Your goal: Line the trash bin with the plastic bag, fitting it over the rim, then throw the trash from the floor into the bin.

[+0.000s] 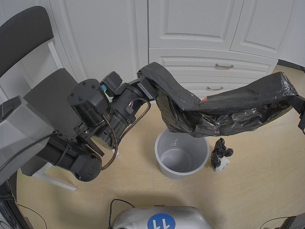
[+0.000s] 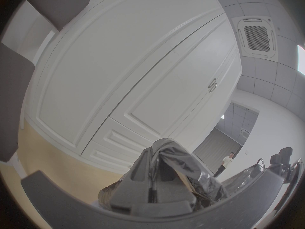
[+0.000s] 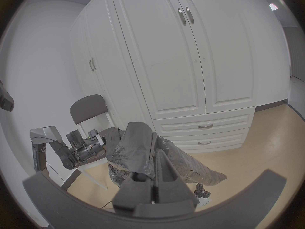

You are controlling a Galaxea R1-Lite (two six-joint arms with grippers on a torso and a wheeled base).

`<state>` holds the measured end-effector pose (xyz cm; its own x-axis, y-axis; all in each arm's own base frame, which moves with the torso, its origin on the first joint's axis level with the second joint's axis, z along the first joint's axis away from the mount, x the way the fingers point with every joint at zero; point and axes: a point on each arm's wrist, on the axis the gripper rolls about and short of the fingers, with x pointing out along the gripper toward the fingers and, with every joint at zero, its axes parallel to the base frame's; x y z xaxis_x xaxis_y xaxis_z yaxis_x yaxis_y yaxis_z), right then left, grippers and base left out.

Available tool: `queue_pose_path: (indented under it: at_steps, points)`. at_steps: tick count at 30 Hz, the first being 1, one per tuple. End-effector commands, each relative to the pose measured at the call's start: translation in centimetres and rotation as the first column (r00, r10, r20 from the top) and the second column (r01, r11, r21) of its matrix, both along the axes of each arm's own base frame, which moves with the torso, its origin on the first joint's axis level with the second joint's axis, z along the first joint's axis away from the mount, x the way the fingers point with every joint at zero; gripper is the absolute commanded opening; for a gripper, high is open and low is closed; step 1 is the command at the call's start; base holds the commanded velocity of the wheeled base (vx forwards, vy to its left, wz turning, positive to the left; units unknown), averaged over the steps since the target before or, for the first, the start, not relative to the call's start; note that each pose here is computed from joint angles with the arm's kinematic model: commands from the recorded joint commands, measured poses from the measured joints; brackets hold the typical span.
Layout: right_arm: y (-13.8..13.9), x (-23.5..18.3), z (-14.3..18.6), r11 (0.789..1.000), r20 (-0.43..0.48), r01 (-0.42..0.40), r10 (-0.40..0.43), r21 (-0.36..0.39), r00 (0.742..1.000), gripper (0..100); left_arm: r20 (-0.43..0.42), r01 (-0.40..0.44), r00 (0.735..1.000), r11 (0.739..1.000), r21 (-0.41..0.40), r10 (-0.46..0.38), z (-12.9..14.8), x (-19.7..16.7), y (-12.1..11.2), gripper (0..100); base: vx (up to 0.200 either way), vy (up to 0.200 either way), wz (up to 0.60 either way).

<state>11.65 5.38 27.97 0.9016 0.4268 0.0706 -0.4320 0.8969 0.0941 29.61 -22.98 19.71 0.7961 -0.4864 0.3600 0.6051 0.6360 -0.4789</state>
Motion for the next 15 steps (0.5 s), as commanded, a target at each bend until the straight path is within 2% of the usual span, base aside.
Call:
queue_pose_path:
  at_steps: [1, 5, 9, 15]
  points:
    - [0.1, 1.1, -0.4, 1.000, -0.020, 0.019, -0.019, -0.008, 1.000, 0, 0.030, -0.022, 0.999, 1.000, -0.019, 0.023, 0.7, 1.4, 0.1, 0, 0.000, 0.000, 0.00]
    - [0.3, 2.5, -0.8, 0.999, -0.025, 0.034, -0.034, 0.020, 0.999, 0, 0.047, -0.045, 0.998, 0.998, -0.032, 0.046, 0.9, 2.7, 0.3, 0, 0.000, 0.000, 0.00]
    - [0.9, 4.1, -0.9, 0.996, -0.008, 0.035, -0.035, 0.082, 0.999, 0, 0.045, -0.071, 0.996, 0.997, -0.030, 0.072, 0.5, 3.9, 0.7, 0, 0.000, 0.000, 0.00]
    - [1.2, 5.0, -1.4, 0.996, -0.029, 0.036, -0.034, 0.079, 0.999, 0, 0.049, -0.094, 0.994, 0.995, -0.033, 0.095, 0.4, 4.7, 1.4, 0, 0.000, 0.000, 0.00]
